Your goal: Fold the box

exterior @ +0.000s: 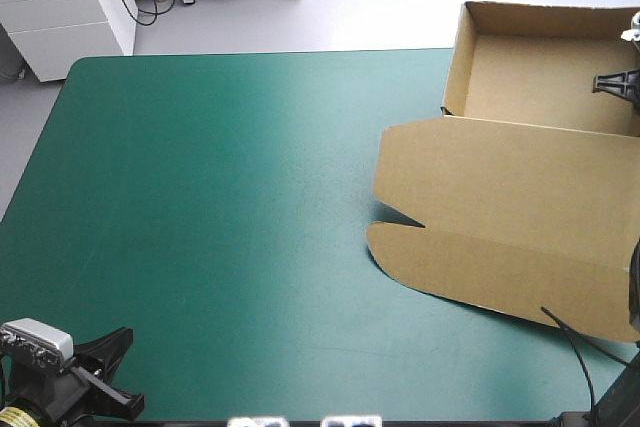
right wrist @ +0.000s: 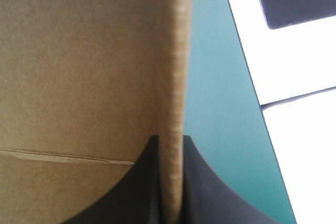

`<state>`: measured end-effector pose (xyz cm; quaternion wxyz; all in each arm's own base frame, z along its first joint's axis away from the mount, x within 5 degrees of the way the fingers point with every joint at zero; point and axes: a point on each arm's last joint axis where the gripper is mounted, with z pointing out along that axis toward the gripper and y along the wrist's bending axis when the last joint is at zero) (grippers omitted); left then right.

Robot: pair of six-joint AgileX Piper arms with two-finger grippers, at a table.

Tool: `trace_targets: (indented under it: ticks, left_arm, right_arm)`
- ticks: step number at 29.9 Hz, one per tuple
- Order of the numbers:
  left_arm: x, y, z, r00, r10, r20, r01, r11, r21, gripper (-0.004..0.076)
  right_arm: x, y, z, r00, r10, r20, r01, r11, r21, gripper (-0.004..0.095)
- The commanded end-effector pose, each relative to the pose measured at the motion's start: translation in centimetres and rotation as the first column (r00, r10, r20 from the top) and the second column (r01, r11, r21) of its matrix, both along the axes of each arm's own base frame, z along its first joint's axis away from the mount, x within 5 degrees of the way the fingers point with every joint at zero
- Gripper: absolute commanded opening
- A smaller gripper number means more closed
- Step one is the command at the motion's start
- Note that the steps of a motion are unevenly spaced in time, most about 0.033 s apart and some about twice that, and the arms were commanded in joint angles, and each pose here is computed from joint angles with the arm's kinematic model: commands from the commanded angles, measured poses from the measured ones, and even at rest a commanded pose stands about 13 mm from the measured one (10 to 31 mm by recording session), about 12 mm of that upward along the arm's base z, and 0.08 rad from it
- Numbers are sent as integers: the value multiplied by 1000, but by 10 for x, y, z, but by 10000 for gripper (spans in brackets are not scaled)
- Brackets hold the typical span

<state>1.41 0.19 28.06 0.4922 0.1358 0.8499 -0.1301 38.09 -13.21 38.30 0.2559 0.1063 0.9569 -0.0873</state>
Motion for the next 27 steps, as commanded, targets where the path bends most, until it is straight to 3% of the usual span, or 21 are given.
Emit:
trace_targets:
  ticks: [1,13,17,23,25,27]
  left_arm:
    - [3,-2,11,998,-1,58,3,999,-33,-8]
    - [3,-2,11,998,-1,59,3,1000,-31,-8]
    - [3,-2,11,998,-1,59,3,1000,-31,-8]
    - [3,-2,11,998,-1,59,3,1000,-31,-8]
    - [3,-2,11,998,-1,59,3,1000,-31,-8]
    - [3,-2,11,998,-1,59,3,1000,-31,-8]
  right_arm:
    - [-2,-19,0,999,-36,16,36,999,13,-19]
    - [24,-38,-57,994,-54,-98,63,994,89,18]
    - [24,-37,-57,994,-49,-96,58,994,95,215]
    - [14,-35,-37,998,-44,-46,48,993,105,754]
    - [7,-30,-22,999,-40,-6,41,993,110,821]
    - [-1,-22,-3,998,-33,54,25,990,139,816]
